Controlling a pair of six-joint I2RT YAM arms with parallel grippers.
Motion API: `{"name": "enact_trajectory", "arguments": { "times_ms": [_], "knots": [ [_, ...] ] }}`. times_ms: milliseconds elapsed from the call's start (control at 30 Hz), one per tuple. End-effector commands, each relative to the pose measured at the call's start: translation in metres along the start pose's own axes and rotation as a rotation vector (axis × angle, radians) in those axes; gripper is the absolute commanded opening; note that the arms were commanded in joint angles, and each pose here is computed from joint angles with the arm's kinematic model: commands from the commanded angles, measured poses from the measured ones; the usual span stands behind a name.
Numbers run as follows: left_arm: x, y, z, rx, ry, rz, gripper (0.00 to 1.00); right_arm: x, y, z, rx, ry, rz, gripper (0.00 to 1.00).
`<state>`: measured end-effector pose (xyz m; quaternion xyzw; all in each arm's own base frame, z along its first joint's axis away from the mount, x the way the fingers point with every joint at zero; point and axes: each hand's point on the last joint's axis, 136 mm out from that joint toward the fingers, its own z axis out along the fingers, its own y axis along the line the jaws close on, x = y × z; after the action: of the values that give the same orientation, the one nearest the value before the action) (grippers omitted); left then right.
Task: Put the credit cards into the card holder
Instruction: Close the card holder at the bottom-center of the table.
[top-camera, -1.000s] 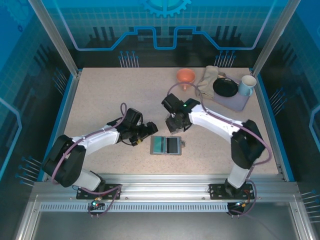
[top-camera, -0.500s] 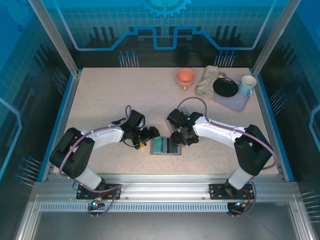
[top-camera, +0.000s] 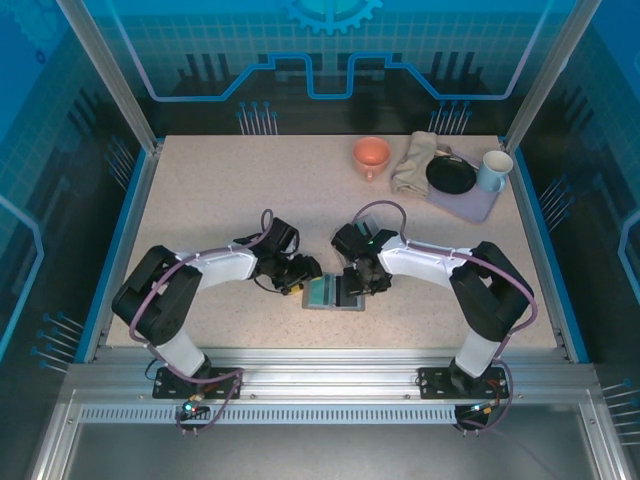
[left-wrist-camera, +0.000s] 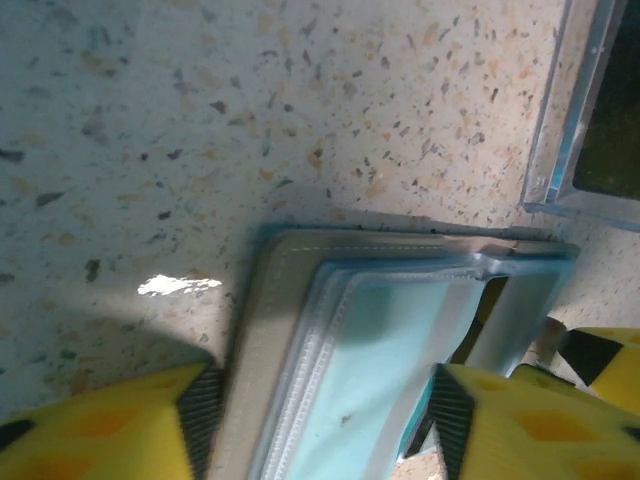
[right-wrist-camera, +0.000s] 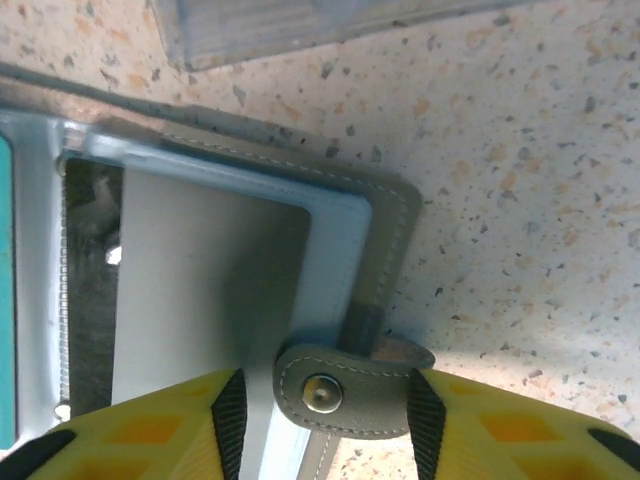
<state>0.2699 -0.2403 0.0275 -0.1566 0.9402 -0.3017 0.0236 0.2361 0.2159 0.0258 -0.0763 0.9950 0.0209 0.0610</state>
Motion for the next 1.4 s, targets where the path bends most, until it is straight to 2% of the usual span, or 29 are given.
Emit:
{"name": "enact_trajectory", "arguments": {
  "times_ms": [0,133,267,467,833,933,1200,1367],
  "knots": [
    [0.009,-0.021,0.002,0.061,0.045,0.046,0.51,0.003,0.001,0.007,-0.014,0.016,0.011,0.42],
    [0.008,-0.033,-0.007,0.098,0.023,0.072,0.44,0.004,0.0,0.007,-0.013,0.012,0.016,0.34],
    [0.009,-0.044,-0.012,0.143,0.027,0.087,0.39,0.003,-0.003,0.004,-0.011,0.0,0.022,0.32],
    [0.01,-0.049,-0.01,0.177,0.042,0.085,0.3,-0.002,-0.01,-0.011,0.015,-0.046,0.017,0.42],
    [0.01,-0.055,-0.01,0.196,0.053,0.093,0.13,0.004,-0.029,-0.022,0.121,-0.053,0.011,0.62],
    [0.01,-0.055,-0.011,0.195,0.053,0.097,0.08,0.008,-0.034,-0.022,0.155,-0.043,0.011,0.62],
    [0.01,-0.054,-0.015,0.176,0.044,0.115,0.0,0.017,-0.042,-0.02,0.199,-0.026,0.015,0.46],
    [0.01,-0.056,-0.021,0.16,0.041,0.135,0.0,0.016,-0.047,-0.023,0.213,-0.04,0.022,0.25]
  ]
}}
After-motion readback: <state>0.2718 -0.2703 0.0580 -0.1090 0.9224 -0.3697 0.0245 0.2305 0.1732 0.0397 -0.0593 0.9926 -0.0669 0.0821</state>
